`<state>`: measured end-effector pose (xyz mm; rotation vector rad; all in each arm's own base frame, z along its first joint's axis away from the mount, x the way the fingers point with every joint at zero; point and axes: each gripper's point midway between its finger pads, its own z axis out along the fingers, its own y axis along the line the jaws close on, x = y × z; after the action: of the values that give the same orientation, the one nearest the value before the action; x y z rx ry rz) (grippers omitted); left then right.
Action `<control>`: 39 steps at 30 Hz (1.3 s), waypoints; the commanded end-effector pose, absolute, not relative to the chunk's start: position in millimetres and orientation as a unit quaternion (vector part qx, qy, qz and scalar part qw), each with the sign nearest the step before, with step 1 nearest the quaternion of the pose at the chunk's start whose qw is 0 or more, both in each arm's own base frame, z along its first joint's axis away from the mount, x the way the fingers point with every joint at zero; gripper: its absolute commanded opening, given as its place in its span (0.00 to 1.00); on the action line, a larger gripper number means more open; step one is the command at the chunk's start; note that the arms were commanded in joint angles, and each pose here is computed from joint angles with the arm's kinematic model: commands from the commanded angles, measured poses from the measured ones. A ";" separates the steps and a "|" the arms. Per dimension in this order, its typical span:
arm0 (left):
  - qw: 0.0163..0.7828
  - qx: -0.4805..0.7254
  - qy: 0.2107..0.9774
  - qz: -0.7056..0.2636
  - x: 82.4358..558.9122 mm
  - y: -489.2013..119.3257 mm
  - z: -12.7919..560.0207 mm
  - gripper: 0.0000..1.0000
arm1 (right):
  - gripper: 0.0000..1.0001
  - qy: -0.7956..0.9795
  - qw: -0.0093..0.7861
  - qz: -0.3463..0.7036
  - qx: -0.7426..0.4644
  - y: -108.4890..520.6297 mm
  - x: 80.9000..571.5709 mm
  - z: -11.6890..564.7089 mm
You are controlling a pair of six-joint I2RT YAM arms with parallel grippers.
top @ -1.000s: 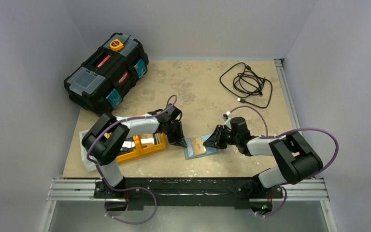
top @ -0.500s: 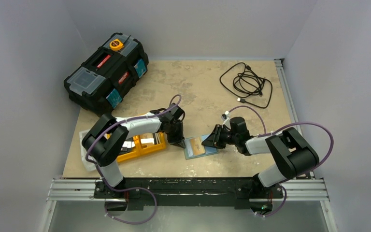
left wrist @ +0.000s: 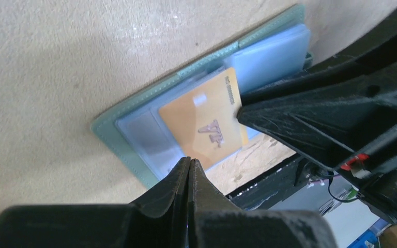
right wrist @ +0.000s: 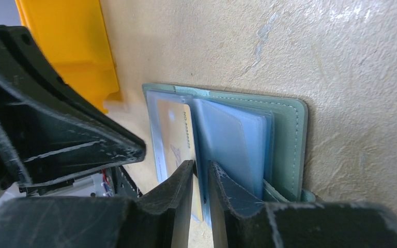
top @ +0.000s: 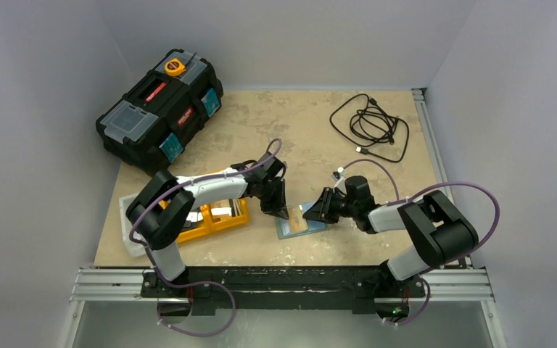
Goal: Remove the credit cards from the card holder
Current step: Remove the credit card from the card holder.
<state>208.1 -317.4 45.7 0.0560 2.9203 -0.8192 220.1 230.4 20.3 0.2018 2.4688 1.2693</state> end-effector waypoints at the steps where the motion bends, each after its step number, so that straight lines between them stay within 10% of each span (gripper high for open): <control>1: 0.049 0.022 0.957 -0.285 213.6 -330.7 36.7 0.00 | 0.19 0.885 0.167 0.427 0.082 222.1 213.6 5.4; 39: 0.020 -0.022 0.989 -0.144 206.1 -272.4 -13.7 0.00 | 0.00 0.890 0.195 0.402 0.092 207.2 220.7 13.6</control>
<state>210.9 -317.4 20.9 -0.0214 3.0016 -0.7684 216.2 220.0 20.8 0.2294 2.4935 1.2094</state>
